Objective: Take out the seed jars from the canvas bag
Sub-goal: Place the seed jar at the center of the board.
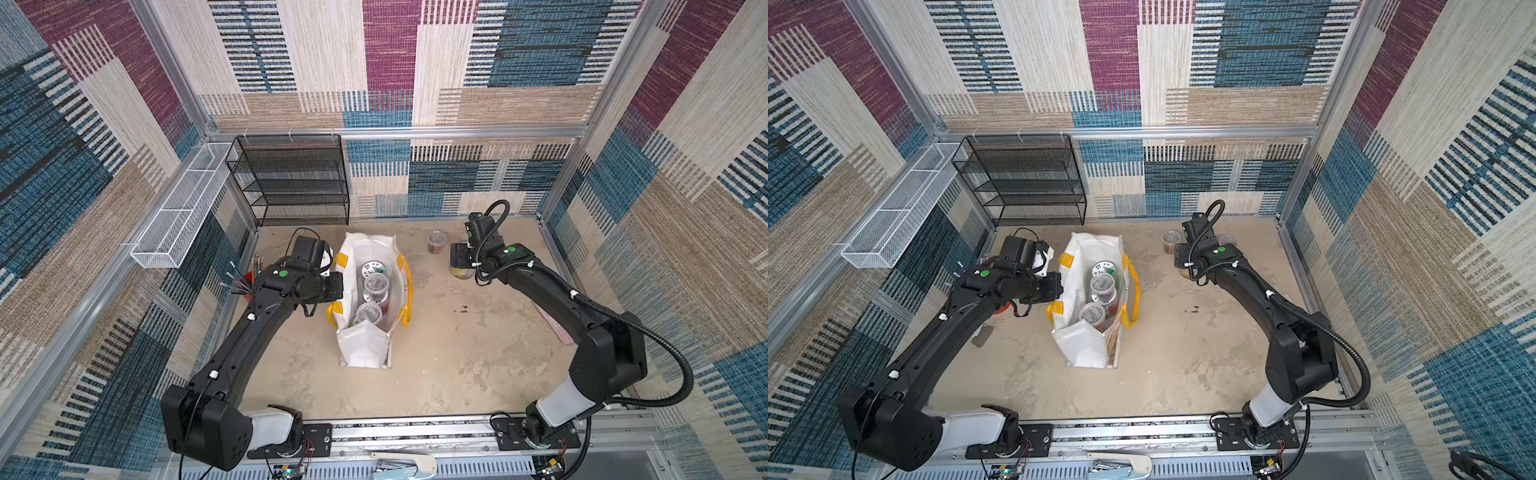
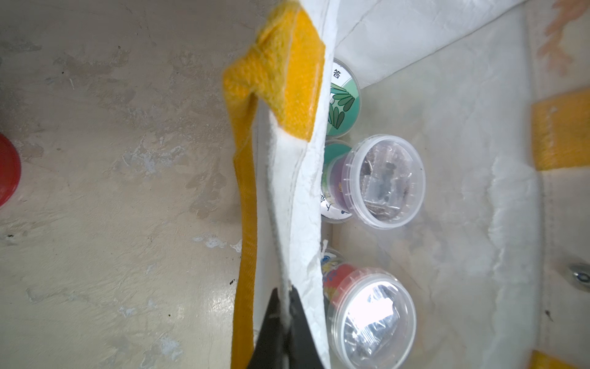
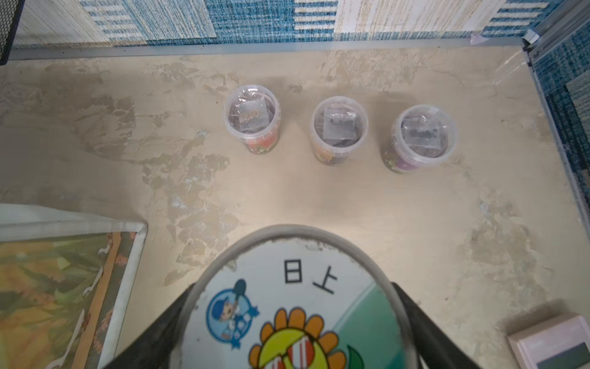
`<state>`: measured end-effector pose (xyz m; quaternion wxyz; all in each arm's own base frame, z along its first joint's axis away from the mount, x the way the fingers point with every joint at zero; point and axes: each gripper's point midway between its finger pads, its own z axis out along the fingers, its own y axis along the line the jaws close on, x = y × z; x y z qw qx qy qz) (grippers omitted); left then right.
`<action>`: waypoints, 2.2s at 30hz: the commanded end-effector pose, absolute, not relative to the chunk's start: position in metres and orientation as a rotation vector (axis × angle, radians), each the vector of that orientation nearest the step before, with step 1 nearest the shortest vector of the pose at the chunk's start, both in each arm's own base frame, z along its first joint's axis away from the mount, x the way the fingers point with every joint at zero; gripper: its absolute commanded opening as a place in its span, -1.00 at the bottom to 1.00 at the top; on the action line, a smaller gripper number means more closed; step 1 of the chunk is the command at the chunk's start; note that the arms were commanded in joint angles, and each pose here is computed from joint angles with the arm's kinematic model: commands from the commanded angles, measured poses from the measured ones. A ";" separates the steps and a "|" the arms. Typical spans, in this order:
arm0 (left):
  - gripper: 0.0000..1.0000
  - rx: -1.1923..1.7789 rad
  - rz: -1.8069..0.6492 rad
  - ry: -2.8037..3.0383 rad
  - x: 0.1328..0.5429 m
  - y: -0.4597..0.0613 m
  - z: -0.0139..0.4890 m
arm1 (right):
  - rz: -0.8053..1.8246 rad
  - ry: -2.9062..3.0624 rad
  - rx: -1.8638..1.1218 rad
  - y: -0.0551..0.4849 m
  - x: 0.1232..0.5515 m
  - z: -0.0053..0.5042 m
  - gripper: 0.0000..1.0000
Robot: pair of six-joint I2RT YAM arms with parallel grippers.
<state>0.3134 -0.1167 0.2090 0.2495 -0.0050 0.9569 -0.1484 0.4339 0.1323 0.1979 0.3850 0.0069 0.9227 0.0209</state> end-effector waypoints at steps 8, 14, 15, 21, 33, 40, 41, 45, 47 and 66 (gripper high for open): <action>-1.00 -0.011 -0.393 2.600 0.313 -0.115 0.211 | 0.074 2.254 0.070 0.158 0.486 0.174 -0.12; -1.00 -0.010 -0.391 2.600 0.314 -0.115 0.211 | 0.024 2.259 0.070 0.166 0.501 0.149 -0.12; -1.00 -0.010 -0.393 2.603 0.314 -0.115 0.210 | 0.013 2.261 0.071 0.166 0.503 0.145 -0.12; -1.00 -0.009 -0.399 2.601 0.315 -0.116 0.210 | -0.028 2.265 0.072 0.164 0.510 0.126 -0.12; -1.00 -0.011 -0.400 2.603 0.315 -0.117 0.210 | -0.016 2.294 0.087 0.171 0.516 0.101 -0.12; -1.00 -0.012 -0.397 2.601 0.315 -0.116 0.210 | -0.026 2.315 0.067 0.180 0.513 0.089 -0.08; -1.00 -0.012 -0.398 2.602 0.315 -0.116 0.210 | -0.026 2.321 0.067 0.181 0.512 0.087 -0.07; -1.00 -0.012 -0.398 2.601 0.315 -0.116 0.210 | 0.005 2.338 0.064 0.184 0.507 0.087 0.21; -1.00 -0.014 -0.398 2.605 0.314 -0.116 0.209 | 0.028 2.328 0.061 0.186 0.505 0.095 0.50; -1.00 -0.006 -0.407 2.592 0.315 -0.117 0.215 | 0.216 2.079 -0.008 0.174 0.461 0.288 0.98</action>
